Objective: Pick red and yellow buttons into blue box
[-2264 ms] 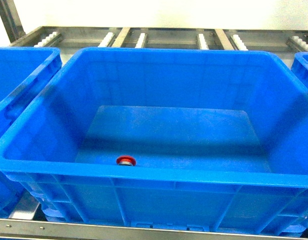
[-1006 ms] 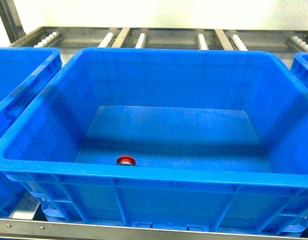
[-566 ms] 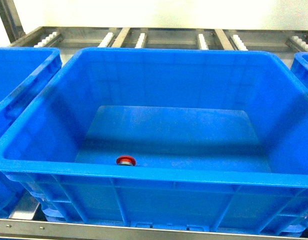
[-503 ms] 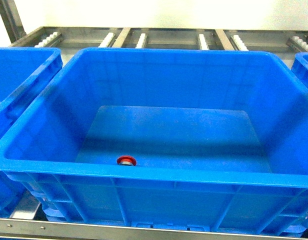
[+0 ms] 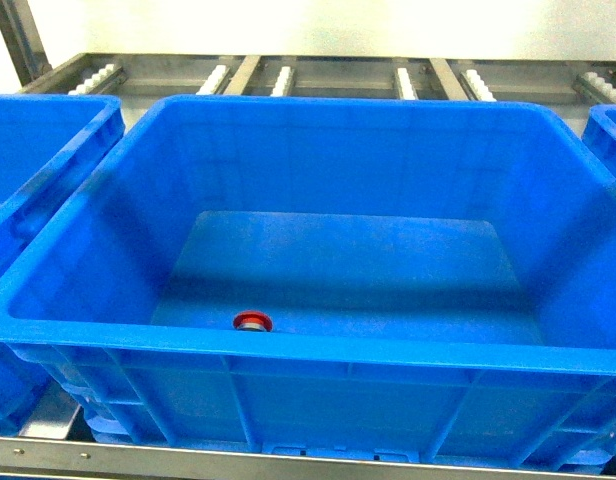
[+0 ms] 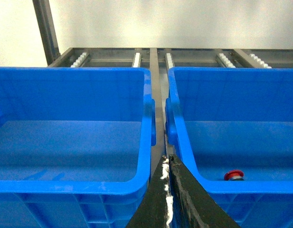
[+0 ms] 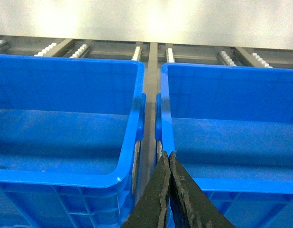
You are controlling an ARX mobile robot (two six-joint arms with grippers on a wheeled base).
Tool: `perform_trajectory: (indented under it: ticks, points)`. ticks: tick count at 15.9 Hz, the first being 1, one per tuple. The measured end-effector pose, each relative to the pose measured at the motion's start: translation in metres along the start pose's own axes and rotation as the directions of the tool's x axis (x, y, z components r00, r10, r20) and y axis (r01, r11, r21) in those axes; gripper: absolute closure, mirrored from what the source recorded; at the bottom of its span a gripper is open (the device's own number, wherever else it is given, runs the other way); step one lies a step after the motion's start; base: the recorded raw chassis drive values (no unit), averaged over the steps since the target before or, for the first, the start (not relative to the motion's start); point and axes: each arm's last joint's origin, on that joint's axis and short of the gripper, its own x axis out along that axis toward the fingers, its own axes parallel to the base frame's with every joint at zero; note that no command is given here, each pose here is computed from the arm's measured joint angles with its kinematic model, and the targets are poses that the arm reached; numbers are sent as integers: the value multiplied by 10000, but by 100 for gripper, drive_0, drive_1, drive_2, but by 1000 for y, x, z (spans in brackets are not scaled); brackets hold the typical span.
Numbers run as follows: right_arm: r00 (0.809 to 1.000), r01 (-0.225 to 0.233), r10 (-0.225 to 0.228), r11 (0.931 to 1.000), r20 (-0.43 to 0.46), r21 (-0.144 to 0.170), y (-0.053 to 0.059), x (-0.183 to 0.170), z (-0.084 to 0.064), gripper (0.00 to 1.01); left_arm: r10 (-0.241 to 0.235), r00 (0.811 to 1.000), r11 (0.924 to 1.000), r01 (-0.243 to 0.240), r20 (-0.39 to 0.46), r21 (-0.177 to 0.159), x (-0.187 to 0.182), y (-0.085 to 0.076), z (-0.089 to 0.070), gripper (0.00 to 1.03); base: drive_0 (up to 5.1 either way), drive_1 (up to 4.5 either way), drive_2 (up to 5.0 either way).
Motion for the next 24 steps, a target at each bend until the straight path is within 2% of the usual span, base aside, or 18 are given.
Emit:
perform_trajectory:
  ticks: [2, 3, 10, 11, 24]
  points:
    - [10000, 0, 0, 10000, 0, -4, 0, 0, 0, 99, 0, 10000, 10000, 0, 0, 0, 0, 0, 0, 101, 0, 0, 0]
    - [10000, 0, 0, 10000, 0, -4, 0, 0, 0, 89, 0, 10000, 10000, 0, 0, -4, 0, 0, 0, 99, 0, 0, 0]
    - [10000, 0, 0, 10000, 0, -4, 0, 0, 0, 2, 0, 10000, 10000, 0, 0, 0, 0, 0, 0, 14, 0, 0, 0]
    - [10000, 0, 0, 10000, 0, 0, 0, 0, 0, 2, 0, 10000, 10000, 0, 0, 8, 0, 0, 0, 4, 0, 0, 0]
    - [10000, 0, 0, 10000, 0, 0, 0, 0, 0, 3, 0, 10000, 10000, 0, 0, 8, 0, 0, 0, 5, 0, 0, 0]
